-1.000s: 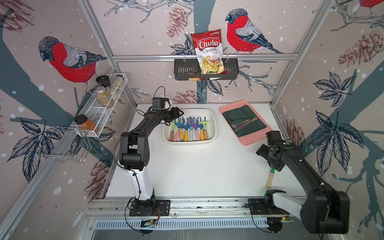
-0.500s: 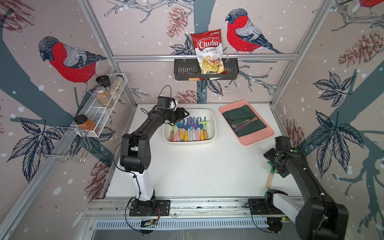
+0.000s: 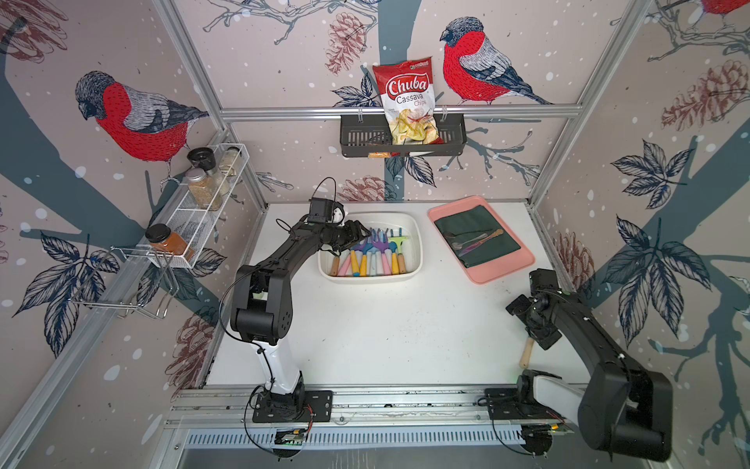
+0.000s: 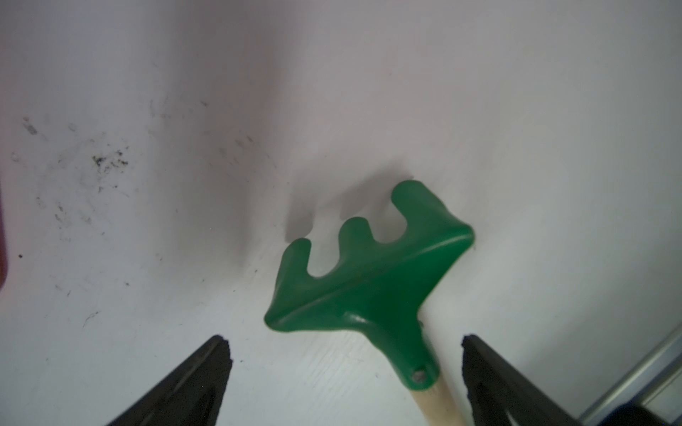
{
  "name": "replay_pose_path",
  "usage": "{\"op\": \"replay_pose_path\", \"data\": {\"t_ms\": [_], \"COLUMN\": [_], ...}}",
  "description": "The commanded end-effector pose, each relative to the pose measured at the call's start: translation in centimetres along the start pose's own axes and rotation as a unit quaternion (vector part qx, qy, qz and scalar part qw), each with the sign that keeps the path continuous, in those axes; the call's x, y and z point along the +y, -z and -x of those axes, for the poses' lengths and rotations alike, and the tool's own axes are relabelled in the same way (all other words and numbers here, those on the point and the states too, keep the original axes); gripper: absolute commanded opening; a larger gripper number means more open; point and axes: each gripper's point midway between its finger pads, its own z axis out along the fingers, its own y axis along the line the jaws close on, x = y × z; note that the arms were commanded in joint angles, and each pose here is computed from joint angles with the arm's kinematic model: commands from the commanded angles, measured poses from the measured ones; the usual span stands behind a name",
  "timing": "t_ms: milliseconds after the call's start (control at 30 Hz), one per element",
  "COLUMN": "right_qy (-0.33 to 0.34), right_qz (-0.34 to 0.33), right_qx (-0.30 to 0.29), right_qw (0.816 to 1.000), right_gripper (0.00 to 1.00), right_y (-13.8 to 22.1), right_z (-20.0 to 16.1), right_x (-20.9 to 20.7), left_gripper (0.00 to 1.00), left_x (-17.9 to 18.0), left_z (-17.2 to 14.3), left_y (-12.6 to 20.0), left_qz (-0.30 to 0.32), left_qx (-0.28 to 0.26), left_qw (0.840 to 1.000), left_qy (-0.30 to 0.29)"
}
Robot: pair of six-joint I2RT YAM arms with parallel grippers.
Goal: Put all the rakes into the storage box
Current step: Pick up the rake at the center of the board.
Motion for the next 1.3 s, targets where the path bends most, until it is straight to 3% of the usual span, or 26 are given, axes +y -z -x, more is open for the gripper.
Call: {"op": "replay_pose_path", "data": {"t_ms": [0, 367, 733, 967, 1133, 1267], "right_qy": [0.021, 0.083, 0.072, 0.066, 0.071, 0.084], "right_qz": [0.01, 0.021, 0.002, 0.041, 0.06, 0.053], "right_qx": [0.016, 0.048, 0.096, 0.098, 0.113, 0.123], "right_qw": [1.0, 0.995, 0.993, 0.992, 0.989, 0.987], "right_gripper": [0.99, 0.96, 0.89, 0.67, 0.4, 0.34], "right_y": [-0.6, -1.1, -2.4, -1.8, -2.0, -2.3], "right_z": [-0.8, -3.8, -7.5, -8.9, -10.1, -11.1], "right_x": [0.8, 3.1, 1.7, 2.1, 2.6, 2.3], "left_gripper": [0.69, 0.69, 0.68, 0.65, 0.64, 0.64], "left_x": [-1.0, -2.0, -2.0, -2.7, -3.4, -3.8], "left_z": [0.5, -0.4, -2.0, -2.6, -2.6, -2.8], "left_y": [0.6, 2.5, 2.6, 2.5, 3.1, 3.8], "left_qz": [-0.014, -0.017, -0.035, -0.06, -0.069, -0.071], "left_qx": [-0.02, -0.048, -0.03, -0.019, -0.023, -0.027], "left_qw": [1.0, 0.998, 0.998, 0.997, 0.997, 0.996], "left_qy": [-0.016, -0.03, -0.037, -0.034, -0.037, -0.038]}}
